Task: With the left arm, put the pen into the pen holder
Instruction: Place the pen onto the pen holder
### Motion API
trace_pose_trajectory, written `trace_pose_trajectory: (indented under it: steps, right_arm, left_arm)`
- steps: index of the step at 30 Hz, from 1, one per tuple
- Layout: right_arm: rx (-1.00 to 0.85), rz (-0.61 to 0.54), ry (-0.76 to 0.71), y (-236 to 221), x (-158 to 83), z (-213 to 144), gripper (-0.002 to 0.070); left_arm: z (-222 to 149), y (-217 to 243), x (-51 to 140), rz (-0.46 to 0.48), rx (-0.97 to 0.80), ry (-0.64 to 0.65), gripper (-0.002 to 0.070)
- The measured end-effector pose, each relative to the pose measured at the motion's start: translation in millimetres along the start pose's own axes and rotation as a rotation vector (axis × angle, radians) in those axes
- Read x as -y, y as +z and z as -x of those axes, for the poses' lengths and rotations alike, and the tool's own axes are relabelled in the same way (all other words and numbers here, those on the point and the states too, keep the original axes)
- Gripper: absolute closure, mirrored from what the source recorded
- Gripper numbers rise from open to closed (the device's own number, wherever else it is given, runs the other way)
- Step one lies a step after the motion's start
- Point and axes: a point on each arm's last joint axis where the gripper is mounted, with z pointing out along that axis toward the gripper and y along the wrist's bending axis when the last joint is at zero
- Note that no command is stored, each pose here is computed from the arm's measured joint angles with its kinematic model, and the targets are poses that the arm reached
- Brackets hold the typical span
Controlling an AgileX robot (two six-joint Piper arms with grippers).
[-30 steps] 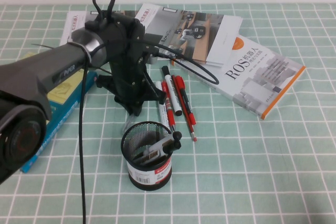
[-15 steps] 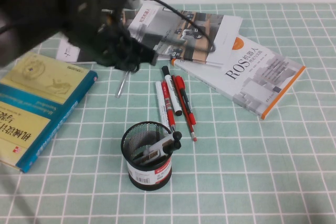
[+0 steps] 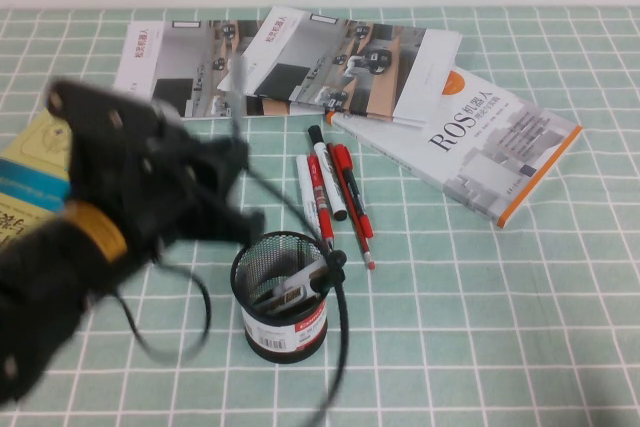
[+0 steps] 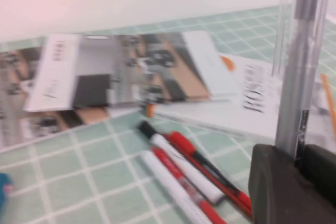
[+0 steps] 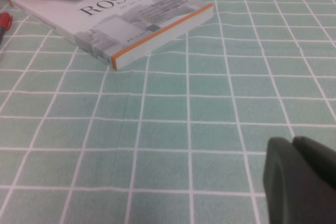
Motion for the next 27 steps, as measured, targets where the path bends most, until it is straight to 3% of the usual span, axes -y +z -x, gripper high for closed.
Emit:
trace_pose_trajectory:
  steps: [5,12,27]
  right_arm:
    - [0.000,0.000,0.000,0,0,0,0.0696]
    - [0.000,0.000,0.000,0,0,0,0.0696]
    - [0.000,0.000,0.000,0,0,0,0.0696]
  left_arm:
    - [-22,-7,16.0,-0.091,0.079,0.042,0.0628]
    - [-37,-9,23.3,-0.169,0.105,0.101,0.0629]
    - [-79,25,20.3,-0.186,-0.030,0.141,0.0629]
